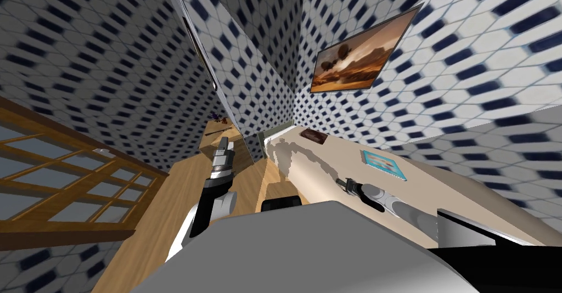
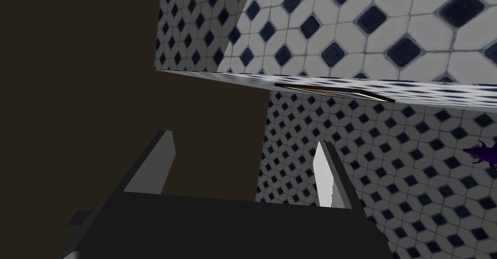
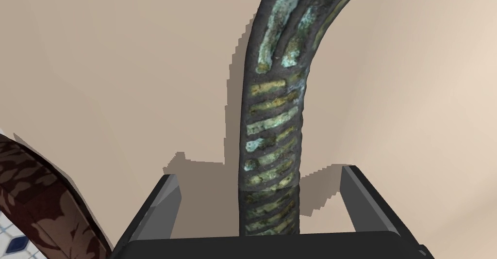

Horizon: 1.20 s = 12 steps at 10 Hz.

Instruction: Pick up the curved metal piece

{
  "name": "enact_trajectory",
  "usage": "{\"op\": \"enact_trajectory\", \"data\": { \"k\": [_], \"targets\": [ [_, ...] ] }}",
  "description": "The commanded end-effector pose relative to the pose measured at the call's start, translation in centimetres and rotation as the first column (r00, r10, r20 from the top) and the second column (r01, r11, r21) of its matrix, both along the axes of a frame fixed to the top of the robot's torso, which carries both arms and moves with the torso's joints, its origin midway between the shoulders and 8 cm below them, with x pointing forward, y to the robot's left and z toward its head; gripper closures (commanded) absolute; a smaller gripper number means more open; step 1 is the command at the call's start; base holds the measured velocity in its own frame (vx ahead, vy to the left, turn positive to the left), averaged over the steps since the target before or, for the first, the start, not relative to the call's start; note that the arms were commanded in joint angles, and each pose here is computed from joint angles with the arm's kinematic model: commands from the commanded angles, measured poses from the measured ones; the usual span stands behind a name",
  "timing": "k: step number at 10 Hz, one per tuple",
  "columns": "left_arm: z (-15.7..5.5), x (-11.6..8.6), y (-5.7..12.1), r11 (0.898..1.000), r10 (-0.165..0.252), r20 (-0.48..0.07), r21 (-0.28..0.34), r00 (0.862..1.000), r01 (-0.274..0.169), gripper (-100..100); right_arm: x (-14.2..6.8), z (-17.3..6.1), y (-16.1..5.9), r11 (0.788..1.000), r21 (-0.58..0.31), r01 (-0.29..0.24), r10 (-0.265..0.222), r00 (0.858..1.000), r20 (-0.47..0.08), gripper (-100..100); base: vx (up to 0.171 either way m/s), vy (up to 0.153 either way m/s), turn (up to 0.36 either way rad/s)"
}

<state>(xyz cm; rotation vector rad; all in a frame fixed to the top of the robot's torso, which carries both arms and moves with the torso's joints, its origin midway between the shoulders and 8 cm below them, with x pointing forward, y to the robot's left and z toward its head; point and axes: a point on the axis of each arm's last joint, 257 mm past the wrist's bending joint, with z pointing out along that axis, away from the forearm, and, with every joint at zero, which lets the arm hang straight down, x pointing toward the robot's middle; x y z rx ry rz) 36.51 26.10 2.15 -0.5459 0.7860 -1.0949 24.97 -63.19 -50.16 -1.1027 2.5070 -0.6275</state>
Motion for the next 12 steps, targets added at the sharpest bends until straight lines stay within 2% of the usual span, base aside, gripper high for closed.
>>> {"op": "enact_trajectory", "data": {
  "k": [1, 2, 3, 5, 6, 8, 9, 11, 12],
  "targets": [
    [0.0, 0.0, 0.0, 1.0, 0.0, 0.0, 0.0, 1.0, 0.0, 0, 0.1, 0.0, 0.0, 1.0, 0.003, 0.021, -0.021, 1.0, 0.006, -100, -0.066, -0.025, 0.105],
    [0.0, 0.0, 0.0, 1.0, 0.0, 0.0, 0.0, 1.0, 0.0, 0, 0.1, 0.0, 0.0, 0.999, 0.014, 0.04, -0.04, 0.999, 0.012, -100, -0.03, -0.007, -0.015],
    [0.0, 0.0, 0.0, 1.0, 0.0, 0.0, 0.0, 1.0, 0.0, 0, 0.4, -0.1, -0.1, 1.0, -0.011, 0.02, -0.02, 1.0, 0.005, -100, -0.06, -0.01, 0.129],
    [0.0, 0.0, 0.0, 1.0, 0.0, 0.0, 0.0, 1.0, 0.0, 0, 0.4, -0.1, -0.1, 0.998, 0.012, 0.061, -0.061, 0.998, 0.017, -100, -0.052, -0.019, 0.054],
    [0.0, 0.0, 0.0, 1.0, 0.0, 0.0, 0.0, 1.0, 0.0, 0, 0.8, -0.2, -0.1, 0.999, -0.014, 0.039, -0.039, 0.999, 0.012, -100, -0.055, -0.022, 0.142],
    [0.0, 0.0, 0.0, 1.0, 0.0, 0.0, 0.0, 1.0, 0.0, 0, 0.8, -0.2, -0.1, 0.997, 0.011, 0.081, -0.082, 0.996, 0.025, -100, -0.048, -0.017, 0.054],
    [0.0, 0.0, 0.0, 1.0, 0.0, 0.0, 0.0, 1.0, 0.0, 0, 1.2, -0.2, -0.1, 0.998, -0.013, 0.062, -0.061, 0.998, 0.023, -100, -0.058, -0.013, 0.142],
    [0.0, 0.0, 0.0, 1.0, 0.0, 0.0, 0.0, 1.0, 0.0, 0, 1.2, -0.2, -0.1, 0.995, 0.009, 0.099, -0.1, 0.994, 0.035, -100, -0.052, -0.014, 0.044],
    [0.0, 0.0, 0.0, 1.0, 0.0, 0.0, 0.0, 1.0, 0.0, 0, 1.1, -0.2, -0.1, 0.996, 0.002, 0.086, -0.086, 0.996, 0.031, -100, -0.012, -0.004, -0.004]
  ]
}}
